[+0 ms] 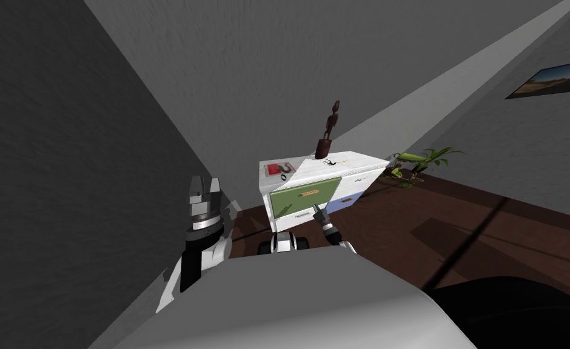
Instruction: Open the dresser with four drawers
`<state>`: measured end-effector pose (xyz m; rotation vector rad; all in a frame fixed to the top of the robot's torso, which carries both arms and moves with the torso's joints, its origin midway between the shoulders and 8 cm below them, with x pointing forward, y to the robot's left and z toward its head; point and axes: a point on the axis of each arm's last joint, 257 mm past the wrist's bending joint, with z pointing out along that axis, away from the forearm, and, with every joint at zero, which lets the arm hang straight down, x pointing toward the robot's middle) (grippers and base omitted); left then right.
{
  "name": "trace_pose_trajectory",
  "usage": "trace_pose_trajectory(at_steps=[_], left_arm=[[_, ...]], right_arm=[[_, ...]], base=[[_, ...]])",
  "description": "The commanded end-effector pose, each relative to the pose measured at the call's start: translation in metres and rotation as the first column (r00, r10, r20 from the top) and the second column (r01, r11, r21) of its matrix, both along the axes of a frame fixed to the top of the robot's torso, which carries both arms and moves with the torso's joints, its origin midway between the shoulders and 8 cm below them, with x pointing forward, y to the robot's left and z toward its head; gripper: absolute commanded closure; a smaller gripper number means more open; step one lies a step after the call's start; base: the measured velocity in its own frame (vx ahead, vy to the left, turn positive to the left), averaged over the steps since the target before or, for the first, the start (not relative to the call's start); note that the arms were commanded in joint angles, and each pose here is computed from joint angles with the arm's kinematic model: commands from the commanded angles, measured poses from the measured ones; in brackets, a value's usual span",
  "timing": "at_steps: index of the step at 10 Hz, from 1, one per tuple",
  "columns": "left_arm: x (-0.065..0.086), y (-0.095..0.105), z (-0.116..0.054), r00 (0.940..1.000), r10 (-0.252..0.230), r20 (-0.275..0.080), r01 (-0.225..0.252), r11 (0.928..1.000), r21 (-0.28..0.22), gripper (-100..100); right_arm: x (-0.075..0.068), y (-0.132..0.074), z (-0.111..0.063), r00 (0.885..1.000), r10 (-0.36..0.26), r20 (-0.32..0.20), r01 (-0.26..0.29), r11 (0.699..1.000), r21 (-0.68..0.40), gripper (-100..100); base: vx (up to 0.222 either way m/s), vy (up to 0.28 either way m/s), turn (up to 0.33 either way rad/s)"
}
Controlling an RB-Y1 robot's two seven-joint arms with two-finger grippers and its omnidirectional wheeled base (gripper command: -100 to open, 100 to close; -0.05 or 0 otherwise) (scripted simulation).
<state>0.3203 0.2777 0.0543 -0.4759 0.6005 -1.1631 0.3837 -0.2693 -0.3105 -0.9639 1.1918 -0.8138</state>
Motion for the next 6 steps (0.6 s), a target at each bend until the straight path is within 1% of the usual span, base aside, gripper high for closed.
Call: trace_pose_trajectory(at_steps=[1, 3, 4, 6], left_arm=[[0.0, 0.0, 0.0, 1.0, 0.0, 0.0, 0.0, 1.0, 0.0, 0], [0.0, 0.0, 0.0, 1.0, 0.0, 0.0, 0.0, 1.0, 0.0, 0], [0.0, 0.0, 0.0, 1.0, 0.0, 0.0, 0.0, 1.0, 0.0, 0], [0.0, 0.0, 0.0, 1.0, 0.0, 0.0, 0.0, 1.0, 0.0, 0]], right_arm=[[-0.001, -0.013, 0.002, 1.0, 0.016, -0.004, -0.016, 0.998, -0.066, -100], [-0.003, -0.021, 0.004, 1.0, 0.016, -0.001, -0.016, 0.991, -0.136, -100], [-0.003, -0.021, 0.004, 1.0, 0.008, 0.002, -0.008, 0.989, -0.15, -100], [-0.005, -0.027, 0.006, 1.0, 0.004, 0.005, -0.002, 0.978, -0.21, -100]], base=[[0.038, 0.013, 0.001], [0.082, 0.026, 0.005], [0.148, 0.068, 0.009], [0.141, 0.068, 0.005]])
